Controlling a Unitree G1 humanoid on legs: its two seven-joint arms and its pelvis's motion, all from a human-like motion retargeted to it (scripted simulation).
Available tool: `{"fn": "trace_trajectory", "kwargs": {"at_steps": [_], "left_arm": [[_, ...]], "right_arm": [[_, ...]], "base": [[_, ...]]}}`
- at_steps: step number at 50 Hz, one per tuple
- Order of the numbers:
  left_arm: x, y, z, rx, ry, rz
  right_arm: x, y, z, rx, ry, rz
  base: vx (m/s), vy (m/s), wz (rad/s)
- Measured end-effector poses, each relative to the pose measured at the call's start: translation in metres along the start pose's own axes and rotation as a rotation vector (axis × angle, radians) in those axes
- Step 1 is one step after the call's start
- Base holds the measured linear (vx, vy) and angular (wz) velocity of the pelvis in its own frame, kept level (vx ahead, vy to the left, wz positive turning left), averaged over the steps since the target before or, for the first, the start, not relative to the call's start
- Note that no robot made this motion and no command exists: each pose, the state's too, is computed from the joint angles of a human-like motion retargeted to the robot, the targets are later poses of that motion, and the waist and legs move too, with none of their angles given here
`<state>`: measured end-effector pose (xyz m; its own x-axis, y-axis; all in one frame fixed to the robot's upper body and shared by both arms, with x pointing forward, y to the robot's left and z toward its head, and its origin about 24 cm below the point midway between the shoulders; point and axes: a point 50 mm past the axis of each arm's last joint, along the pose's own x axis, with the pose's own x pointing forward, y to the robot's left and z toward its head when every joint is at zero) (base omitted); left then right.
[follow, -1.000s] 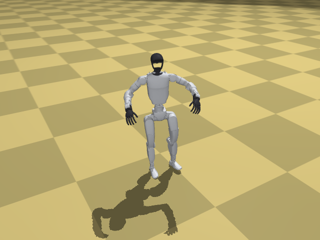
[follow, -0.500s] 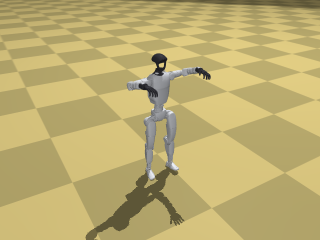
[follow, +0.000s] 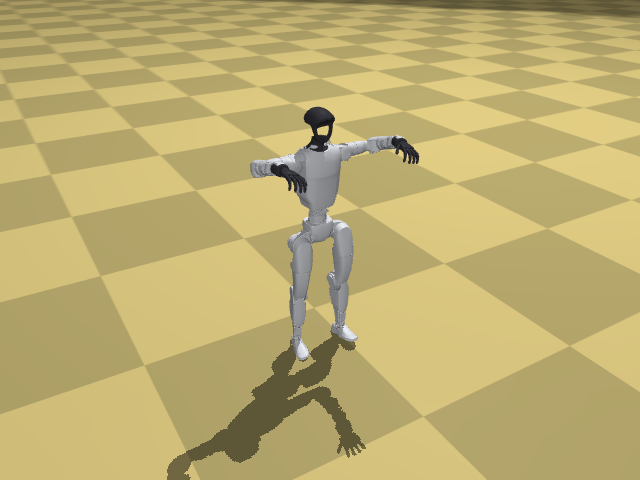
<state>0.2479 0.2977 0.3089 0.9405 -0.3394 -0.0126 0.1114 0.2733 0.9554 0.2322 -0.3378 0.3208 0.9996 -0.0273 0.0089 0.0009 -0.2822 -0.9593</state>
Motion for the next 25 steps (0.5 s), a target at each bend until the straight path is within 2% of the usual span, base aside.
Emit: {"fn": "trace_trajectory", "kwargs": {"at_steps": [25], "left_arm": [[0.0003, 0.0029, -0.0026, -0.005, 0.013, 0.014]], "right_arm": [[-0.0054, 0.0005, -0.0064, 0.024, 0.025, -0.006]], "base": [[0.00, 0.00, 0.00]]}}
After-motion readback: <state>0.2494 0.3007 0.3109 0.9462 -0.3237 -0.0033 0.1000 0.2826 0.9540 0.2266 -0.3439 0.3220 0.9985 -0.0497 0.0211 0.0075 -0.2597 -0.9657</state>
